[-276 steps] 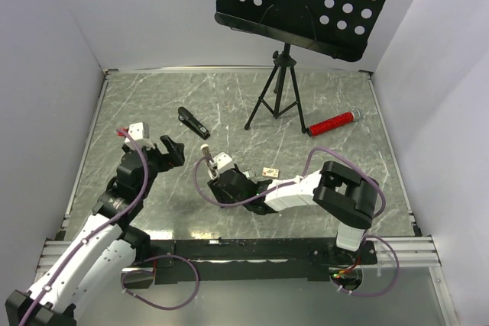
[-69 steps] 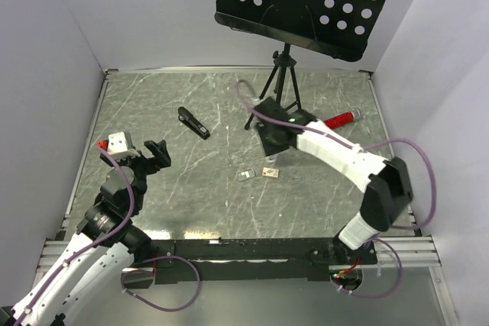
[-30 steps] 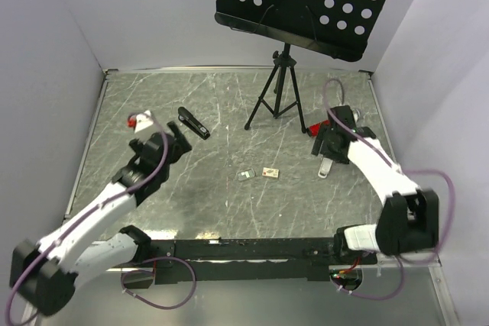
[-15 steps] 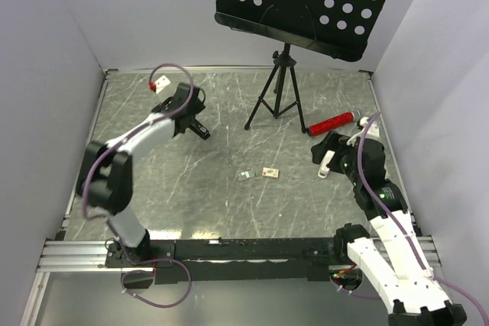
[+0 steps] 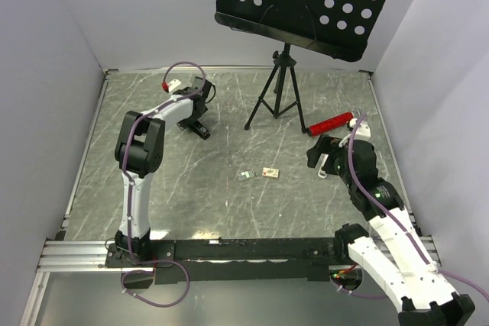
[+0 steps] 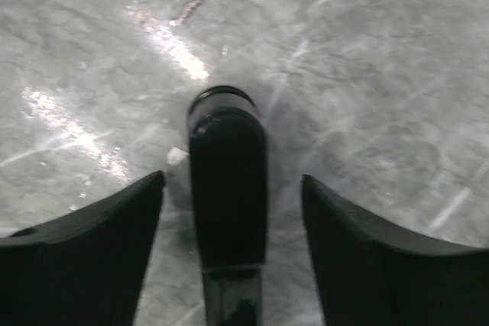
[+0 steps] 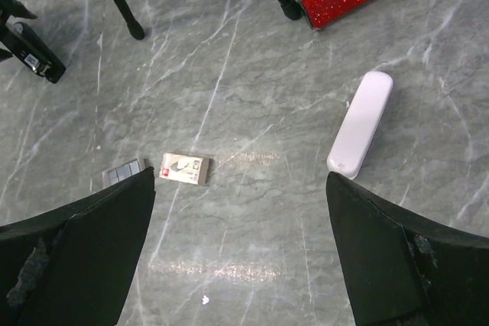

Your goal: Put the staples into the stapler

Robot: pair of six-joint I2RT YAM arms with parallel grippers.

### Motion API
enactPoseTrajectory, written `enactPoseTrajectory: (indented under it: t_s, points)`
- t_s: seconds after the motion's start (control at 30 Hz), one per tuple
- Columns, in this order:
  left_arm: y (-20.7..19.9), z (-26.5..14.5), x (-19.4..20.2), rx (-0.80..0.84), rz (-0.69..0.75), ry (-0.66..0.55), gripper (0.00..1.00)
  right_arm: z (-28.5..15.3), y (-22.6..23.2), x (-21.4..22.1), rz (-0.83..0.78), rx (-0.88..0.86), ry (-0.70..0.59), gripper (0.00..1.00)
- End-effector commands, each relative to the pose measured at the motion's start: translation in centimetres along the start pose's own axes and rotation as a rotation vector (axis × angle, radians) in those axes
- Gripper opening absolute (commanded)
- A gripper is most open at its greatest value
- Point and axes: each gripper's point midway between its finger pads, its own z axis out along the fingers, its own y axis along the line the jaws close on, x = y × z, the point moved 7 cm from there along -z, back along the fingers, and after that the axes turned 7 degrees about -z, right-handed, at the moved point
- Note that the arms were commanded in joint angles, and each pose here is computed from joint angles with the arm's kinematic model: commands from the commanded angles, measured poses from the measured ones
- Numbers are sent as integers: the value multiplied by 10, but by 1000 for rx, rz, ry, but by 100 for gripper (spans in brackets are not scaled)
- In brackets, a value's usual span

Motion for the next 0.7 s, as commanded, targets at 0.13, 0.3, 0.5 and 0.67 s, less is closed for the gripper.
enactPoseTrajectory:
  t_s: [0.13, 0.3, 0.5, 0.67]
  points:
    - [9, -9, -8, -38, -1, -4, 44, 7, 4, -1, -42, 0, -26, 100]
    - [28, -29, -16, -5, 85, -9, 22, 10, 7, 1, -50, -26, -24, 100]
    - [52, -66, -25, 155, 247, 5, 11, 11, 10, 4, -54, -55, -18, 100]
    - [68, -118, -11, 406, 501, 56, 10, 11, 15, 8, -64, -109, -21, 100]
